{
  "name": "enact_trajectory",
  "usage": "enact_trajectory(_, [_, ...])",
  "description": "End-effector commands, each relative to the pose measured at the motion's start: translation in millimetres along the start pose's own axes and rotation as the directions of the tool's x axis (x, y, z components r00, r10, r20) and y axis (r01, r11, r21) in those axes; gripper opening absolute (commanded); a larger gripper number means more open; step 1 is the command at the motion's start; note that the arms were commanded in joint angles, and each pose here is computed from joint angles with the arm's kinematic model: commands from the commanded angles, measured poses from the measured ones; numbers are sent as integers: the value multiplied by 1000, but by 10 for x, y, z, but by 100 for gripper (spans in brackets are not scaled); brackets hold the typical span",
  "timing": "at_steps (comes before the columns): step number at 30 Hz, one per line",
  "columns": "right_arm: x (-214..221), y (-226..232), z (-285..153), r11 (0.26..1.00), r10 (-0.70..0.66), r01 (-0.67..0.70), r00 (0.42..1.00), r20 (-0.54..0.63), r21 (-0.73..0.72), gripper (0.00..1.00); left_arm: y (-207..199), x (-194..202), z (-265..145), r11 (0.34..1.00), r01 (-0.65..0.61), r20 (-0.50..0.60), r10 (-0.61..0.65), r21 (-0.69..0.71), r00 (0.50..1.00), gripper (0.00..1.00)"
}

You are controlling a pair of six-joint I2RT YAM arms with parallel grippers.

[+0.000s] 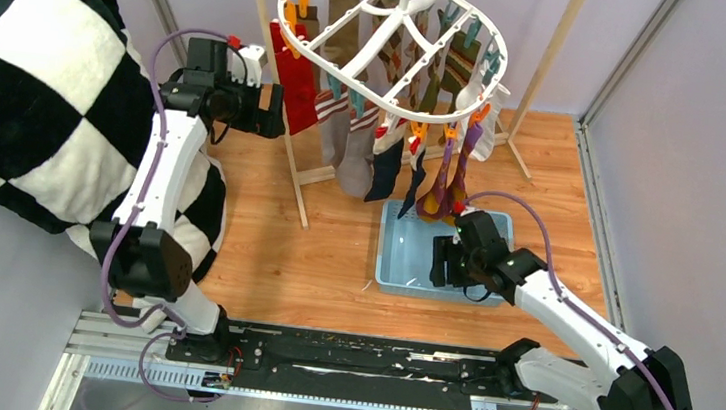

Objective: Remove the socks clipped to the hanger
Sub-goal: Move the clothesline to the center of the board.

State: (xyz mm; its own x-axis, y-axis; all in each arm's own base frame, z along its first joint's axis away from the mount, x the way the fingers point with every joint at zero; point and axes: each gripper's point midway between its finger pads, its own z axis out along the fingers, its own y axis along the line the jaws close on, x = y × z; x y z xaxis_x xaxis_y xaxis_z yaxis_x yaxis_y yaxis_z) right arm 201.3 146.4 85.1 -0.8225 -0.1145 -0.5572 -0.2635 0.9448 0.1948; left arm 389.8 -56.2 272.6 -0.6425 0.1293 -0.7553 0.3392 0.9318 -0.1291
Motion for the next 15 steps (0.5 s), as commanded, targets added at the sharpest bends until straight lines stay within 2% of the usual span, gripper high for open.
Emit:
enact_trajectory(1, [316,130,26,999,15,-19,997,-75,-47,65,173,-312,228,996,43,56,-39,-74,998,100])
enact_trajectory(5, [568,217,50,998,5,-13,992,-129,-65,63,202,-458,394,996,71,61,-67,-55,996,100])
enact_trajectory(11, [778,373,-29,996,-44,29,984,-170,-87,61,388,-614,541,990,72,73,-63,-119,995,100])
enact_trajectory(15, [832,461,-78,993,-30,10,984,-175,-116,60,482,-616,597,985,74,71,-64,-158,995,100])
